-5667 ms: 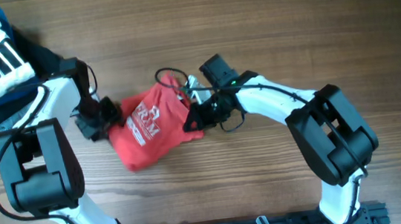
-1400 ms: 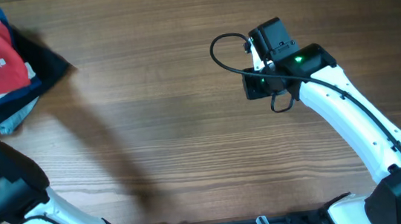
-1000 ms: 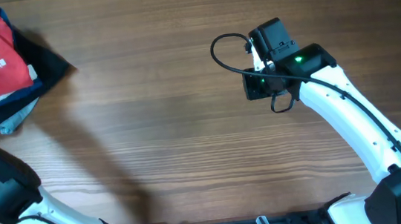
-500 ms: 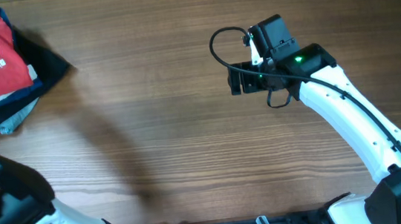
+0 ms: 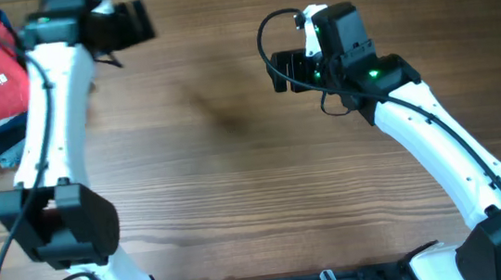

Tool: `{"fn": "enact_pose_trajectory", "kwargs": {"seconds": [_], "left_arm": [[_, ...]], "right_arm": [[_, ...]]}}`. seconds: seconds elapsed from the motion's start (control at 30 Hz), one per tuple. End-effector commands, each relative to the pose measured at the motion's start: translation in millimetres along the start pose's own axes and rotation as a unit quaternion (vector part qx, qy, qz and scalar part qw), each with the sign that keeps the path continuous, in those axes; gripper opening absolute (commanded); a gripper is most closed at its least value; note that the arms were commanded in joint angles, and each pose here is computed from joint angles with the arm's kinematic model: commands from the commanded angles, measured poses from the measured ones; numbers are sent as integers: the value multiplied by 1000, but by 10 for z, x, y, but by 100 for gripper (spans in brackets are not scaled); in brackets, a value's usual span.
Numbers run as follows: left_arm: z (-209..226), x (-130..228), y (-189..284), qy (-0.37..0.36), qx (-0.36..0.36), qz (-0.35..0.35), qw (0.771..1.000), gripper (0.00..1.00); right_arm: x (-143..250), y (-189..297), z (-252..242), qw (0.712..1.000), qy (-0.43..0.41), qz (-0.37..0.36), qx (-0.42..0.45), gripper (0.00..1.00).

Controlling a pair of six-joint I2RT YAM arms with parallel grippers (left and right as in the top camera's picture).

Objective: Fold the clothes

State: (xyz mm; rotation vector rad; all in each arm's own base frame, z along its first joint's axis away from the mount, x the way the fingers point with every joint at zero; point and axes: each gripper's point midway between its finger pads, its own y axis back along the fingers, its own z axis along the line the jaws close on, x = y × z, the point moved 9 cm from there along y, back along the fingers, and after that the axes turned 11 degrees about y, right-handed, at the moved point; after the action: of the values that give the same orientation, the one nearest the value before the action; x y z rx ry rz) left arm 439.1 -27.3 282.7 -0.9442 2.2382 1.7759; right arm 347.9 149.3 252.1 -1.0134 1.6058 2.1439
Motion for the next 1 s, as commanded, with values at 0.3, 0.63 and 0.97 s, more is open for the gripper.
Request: {"fn": "enact_pose_trajectory", "kwargs": {"seconds": [0.3,0.63,0.97], "left_arm": [[36,825,217,-18,-103,227,968,100],[186,1108,369,-9,-149,315,937,98],[335,1480,903,-17,-83,190,978,98]], "right_arm": [[260,374,-73,995,-56,80,36,99],[651,777,56,986,-96,112,83,97],[1057,1014,383,993,-64,25,93,100]]}}
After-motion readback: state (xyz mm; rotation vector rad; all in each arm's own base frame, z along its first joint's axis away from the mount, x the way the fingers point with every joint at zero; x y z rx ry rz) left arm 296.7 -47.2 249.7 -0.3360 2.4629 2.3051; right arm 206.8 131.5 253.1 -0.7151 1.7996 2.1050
